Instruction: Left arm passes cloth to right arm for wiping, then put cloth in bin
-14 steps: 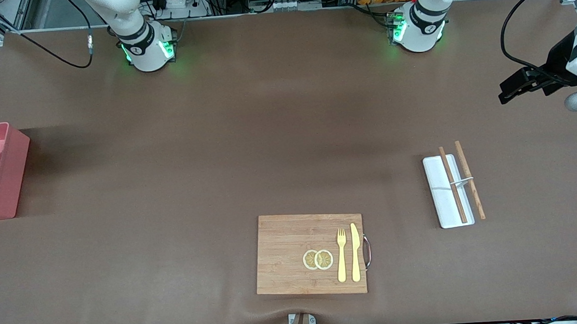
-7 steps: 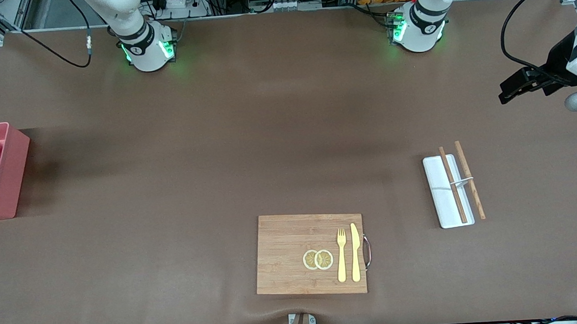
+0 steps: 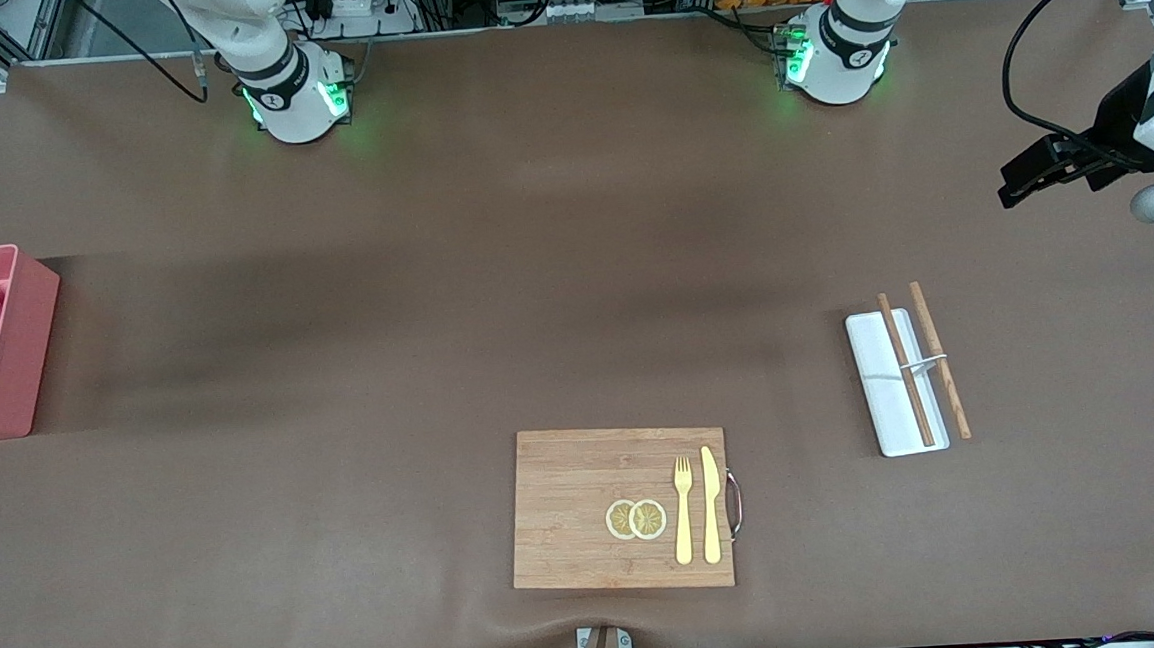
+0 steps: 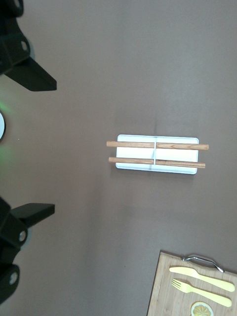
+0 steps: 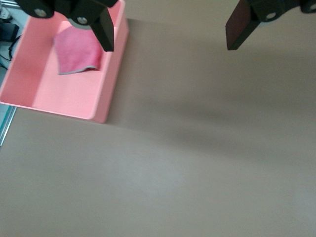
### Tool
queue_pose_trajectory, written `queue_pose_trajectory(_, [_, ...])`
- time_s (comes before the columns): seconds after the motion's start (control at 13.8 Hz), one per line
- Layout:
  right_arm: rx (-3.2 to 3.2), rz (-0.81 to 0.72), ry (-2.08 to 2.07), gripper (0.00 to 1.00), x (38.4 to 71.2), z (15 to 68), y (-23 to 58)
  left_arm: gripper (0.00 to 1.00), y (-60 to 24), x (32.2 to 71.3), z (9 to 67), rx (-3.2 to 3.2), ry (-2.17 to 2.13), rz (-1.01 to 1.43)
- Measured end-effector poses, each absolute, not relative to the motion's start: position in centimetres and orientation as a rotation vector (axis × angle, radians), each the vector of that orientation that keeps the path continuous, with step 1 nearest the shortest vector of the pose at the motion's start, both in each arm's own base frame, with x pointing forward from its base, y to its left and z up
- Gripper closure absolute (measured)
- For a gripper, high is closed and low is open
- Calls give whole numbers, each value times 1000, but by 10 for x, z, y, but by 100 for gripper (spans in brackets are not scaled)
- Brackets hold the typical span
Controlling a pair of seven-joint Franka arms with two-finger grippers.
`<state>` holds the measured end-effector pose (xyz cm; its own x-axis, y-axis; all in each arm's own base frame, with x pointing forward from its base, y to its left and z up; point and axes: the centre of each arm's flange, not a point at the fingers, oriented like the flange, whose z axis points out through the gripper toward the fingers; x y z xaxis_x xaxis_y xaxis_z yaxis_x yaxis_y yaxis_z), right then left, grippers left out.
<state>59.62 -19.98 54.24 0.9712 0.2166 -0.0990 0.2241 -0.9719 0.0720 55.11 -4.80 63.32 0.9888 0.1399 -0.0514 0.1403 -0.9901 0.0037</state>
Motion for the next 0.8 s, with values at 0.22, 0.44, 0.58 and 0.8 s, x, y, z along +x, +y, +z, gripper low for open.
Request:
queue_pose_trajectory(0.22, [3060,-194,218,0,599,561,-100,0,-47,550,633,3126,222,-88])
queue_pose_trajectory(0.44, [3111,-207,54,0,584,584,-42,0,-46,546,635,3128,227,-87])
queue_pose_trajectory(0.58, [3133,-195,24,0,571,594,-17,0,-46,538,637,3131,231,-77])
queue_pose_trajectory(0.8, [3162,-165,-10,0,552,608,-15,0,-46,523,639,3138,235,-39])
